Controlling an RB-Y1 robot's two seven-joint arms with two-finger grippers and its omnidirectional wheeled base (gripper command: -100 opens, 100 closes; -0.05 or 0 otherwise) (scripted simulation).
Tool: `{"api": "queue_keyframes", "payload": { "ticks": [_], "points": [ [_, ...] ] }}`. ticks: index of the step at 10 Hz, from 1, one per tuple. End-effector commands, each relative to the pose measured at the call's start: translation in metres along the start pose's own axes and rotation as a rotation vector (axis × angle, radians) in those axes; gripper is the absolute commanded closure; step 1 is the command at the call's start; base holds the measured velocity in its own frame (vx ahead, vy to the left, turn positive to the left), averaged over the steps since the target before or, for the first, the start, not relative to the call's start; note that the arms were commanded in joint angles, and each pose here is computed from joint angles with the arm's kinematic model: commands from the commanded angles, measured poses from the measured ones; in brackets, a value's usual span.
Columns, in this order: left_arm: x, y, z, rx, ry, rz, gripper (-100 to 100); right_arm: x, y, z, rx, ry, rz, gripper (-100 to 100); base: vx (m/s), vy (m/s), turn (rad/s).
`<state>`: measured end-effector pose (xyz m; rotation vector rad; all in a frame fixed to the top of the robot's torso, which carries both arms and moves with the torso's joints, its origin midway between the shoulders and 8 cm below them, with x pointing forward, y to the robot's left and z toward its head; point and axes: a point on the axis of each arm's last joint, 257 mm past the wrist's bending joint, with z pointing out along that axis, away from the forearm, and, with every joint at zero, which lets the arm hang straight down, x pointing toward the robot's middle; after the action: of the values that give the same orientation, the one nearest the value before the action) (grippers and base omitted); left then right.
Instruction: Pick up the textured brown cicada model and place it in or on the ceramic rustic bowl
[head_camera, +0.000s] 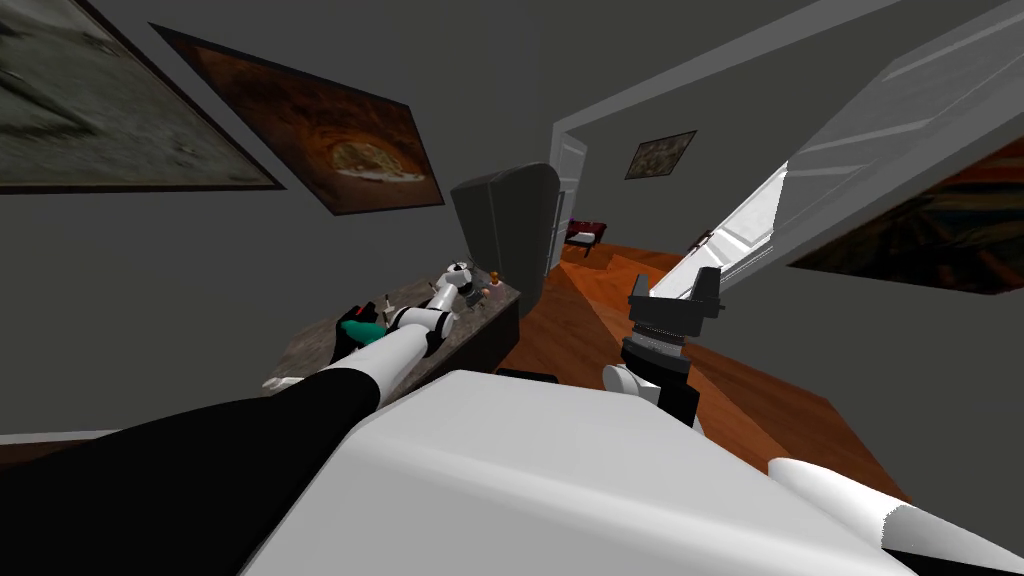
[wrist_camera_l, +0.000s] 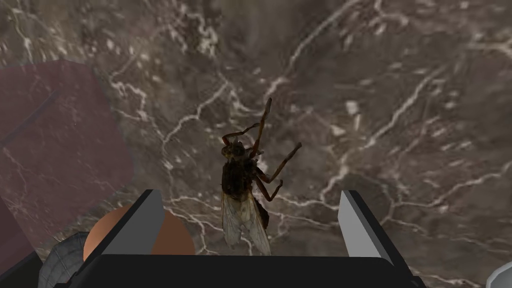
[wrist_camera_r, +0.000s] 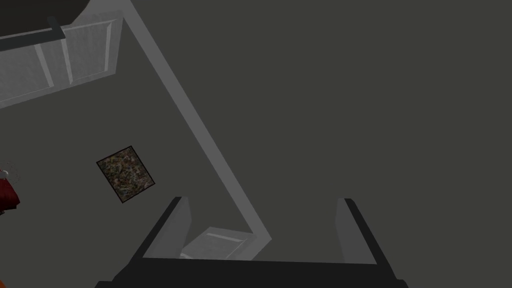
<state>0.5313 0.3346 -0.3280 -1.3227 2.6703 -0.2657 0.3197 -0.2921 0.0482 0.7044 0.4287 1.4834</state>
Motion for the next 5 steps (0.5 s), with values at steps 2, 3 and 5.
{"api": "queue_keyframes", "payload": {
  "ticks": [2,3,5],
  "points": [
    [-0.006,0.011,0.001,0.003,0.006,0.037,-100,0.0,0.0,0.0,0.0,0.0,0.0,0,0.07,-0.113,0.125],
    [-0.012,0.022,0.001,0.004,0.011,0.041,-100,0.0,0.0,0.0,0.0,0.0,0.0,0,0.07,-0.111,0.13],
    [-0.017,0.032,0.001,0.007,0.016,0.064,-100,0.0,0.0,0.0,0.0,0.0,0.0,0,0.083,-0.108,0.124]
  ]
}}
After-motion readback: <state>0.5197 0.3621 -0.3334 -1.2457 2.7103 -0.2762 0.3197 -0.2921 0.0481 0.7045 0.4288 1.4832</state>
